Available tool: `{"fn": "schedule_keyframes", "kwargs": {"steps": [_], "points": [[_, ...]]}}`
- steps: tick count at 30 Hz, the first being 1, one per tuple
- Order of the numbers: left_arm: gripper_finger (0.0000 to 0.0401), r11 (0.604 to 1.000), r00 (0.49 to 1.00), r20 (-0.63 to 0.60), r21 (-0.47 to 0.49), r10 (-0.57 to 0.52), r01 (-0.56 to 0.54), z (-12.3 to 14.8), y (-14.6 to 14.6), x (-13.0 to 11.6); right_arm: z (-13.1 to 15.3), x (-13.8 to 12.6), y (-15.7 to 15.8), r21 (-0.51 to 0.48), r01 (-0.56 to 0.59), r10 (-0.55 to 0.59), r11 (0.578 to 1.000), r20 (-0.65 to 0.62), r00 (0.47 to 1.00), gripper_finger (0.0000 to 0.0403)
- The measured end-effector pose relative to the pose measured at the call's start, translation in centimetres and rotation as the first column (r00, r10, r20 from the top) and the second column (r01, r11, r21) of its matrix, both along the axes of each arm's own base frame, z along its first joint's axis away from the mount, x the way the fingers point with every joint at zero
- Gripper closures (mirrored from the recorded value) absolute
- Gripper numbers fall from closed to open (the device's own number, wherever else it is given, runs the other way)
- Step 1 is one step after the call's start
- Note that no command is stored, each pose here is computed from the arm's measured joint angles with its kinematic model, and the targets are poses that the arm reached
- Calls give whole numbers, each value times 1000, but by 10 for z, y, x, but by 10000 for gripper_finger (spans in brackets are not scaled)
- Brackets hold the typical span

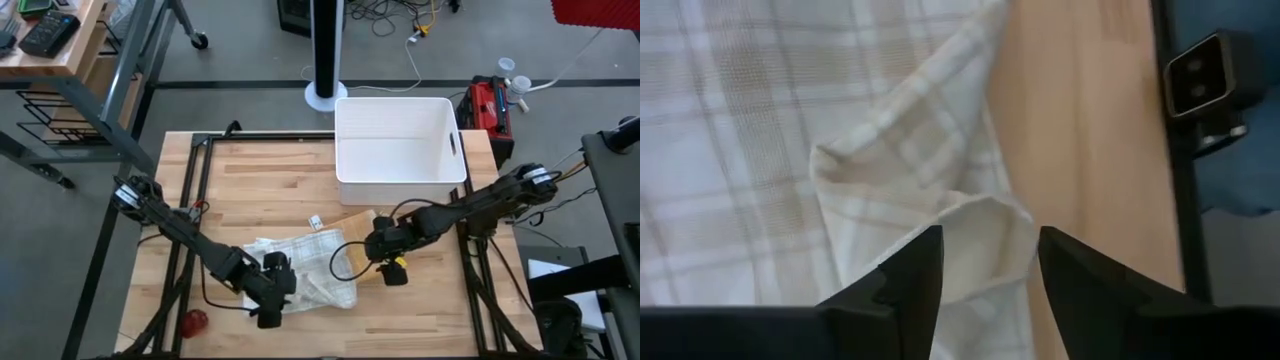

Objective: Fold towel
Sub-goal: Fold the white checkered towel

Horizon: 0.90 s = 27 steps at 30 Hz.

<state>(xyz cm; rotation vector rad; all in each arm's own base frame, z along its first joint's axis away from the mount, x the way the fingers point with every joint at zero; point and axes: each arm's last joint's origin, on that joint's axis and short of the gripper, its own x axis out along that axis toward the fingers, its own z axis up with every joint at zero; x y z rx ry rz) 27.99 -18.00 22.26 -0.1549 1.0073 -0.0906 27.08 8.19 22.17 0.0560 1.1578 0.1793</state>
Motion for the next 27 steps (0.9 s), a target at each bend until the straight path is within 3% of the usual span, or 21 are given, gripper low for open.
{"fn": "schedule_keyframes", "kwargs": {"steps": [6, 27], "points": [[230, 999, 998, 51, 18, -36, 35, -4, 3, 12, -5, 0, 0, -1, 3, -3, 1000, -12, 1000, 120], [223, 995, 995, -20, -27, -96, 95, -12, 5, 8, -3, 3, 1, 8, -8, 8, 1000, 25, 1000, 116]]}}
